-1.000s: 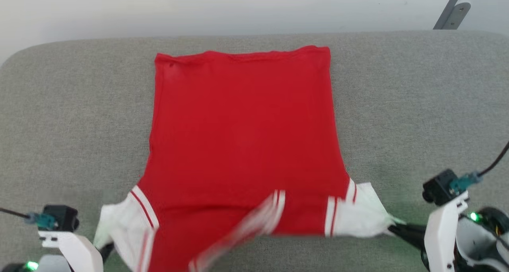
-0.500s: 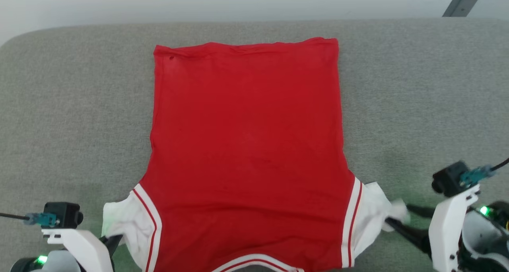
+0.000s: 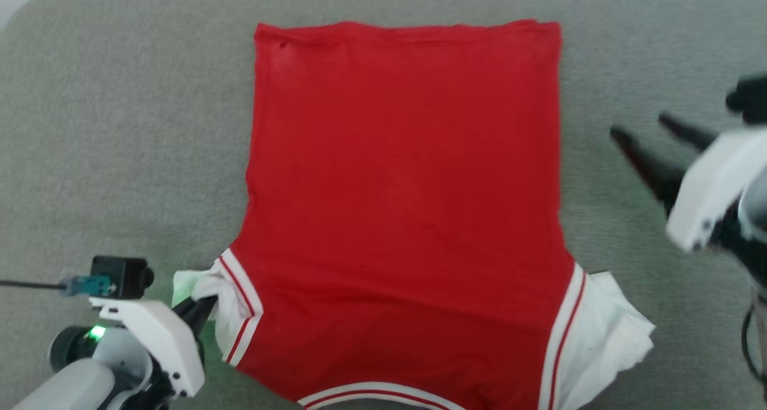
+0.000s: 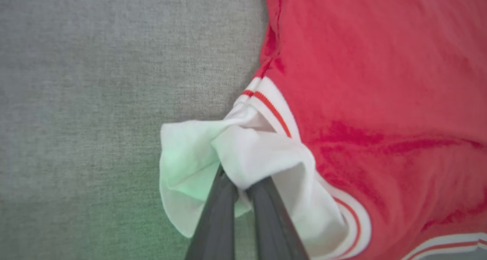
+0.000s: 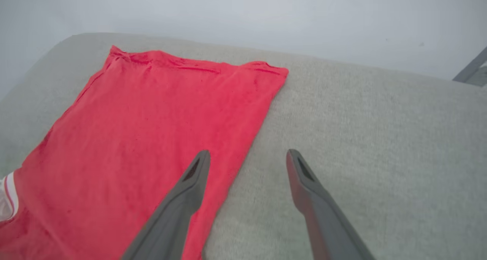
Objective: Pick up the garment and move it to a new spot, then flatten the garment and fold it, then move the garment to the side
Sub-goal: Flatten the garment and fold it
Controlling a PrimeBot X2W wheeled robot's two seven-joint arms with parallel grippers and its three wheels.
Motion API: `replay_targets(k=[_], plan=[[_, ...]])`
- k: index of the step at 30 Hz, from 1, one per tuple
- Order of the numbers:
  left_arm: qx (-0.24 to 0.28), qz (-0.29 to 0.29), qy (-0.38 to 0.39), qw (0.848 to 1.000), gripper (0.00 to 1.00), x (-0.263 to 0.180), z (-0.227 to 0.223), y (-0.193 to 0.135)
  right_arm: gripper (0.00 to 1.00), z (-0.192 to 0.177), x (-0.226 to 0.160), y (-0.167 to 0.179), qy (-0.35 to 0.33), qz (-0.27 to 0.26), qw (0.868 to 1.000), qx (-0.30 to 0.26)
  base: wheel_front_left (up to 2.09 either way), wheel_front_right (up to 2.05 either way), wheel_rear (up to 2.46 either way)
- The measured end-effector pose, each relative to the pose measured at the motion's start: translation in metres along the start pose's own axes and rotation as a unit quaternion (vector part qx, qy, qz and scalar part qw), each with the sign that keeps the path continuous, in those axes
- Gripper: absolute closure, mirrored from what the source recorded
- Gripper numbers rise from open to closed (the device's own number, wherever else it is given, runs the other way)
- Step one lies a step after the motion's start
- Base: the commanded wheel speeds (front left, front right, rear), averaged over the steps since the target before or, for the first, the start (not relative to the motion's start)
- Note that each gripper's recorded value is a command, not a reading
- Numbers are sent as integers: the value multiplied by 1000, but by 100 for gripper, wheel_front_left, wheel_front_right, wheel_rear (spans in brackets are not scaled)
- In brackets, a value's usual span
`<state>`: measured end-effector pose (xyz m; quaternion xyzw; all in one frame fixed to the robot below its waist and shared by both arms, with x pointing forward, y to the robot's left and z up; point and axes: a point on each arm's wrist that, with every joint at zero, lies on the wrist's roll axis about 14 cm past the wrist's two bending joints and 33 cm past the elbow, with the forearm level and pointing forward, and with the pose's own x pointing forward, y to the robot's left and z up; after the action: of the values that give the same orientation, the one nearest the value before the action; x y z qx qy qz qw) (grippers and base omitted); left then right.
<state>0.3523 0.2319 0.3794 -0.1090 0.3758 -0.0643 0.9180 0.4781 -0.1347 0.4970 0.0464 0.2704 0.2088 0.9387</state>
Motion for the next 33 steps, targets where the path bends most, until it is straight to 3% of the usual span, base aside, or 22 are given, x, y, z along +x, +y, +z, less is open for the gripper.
replay_targets(k=[10, 17, 23, 28, 29, 30, 33], plan=[[0, -13, -1, 1000, 100, 15, 3, -5, 0, 34, 97, -17, 16, -29, 999, -14, 0, 0, 0], [-16, -8, 7, 1000, 100, 24, -4, 1, 0, 1, 165, -32, 117, -47, 992, 6, 0, 0, 0], [-22, -4, 13, 1000, 100, 29, -9, 6, 0, -35, 198, -36, 206, -58, 976, 34, 0, 0, 0], [-33, 3, 16, 999, 100, 32, -14, 12, 0, -57, 210, -32, 287, -58, 955, 38, 0, 0, 0], [-34, 4, 16, 999, 100, 32, -15, 12, 22, -58, 210, -31, 296, -58, 953, 35, 0, 0, 0], [-35, 4, 16, 999, 100, 32, -16, 13, 99, -58, 211, -30, 298, -58, 952, 34, 0, 0, 0], [-36, 3, 16, 999, 100, 33, -16, 14, 100, -56, 211, -30, 293, -61, 954, 18, 0, 0, 0]])
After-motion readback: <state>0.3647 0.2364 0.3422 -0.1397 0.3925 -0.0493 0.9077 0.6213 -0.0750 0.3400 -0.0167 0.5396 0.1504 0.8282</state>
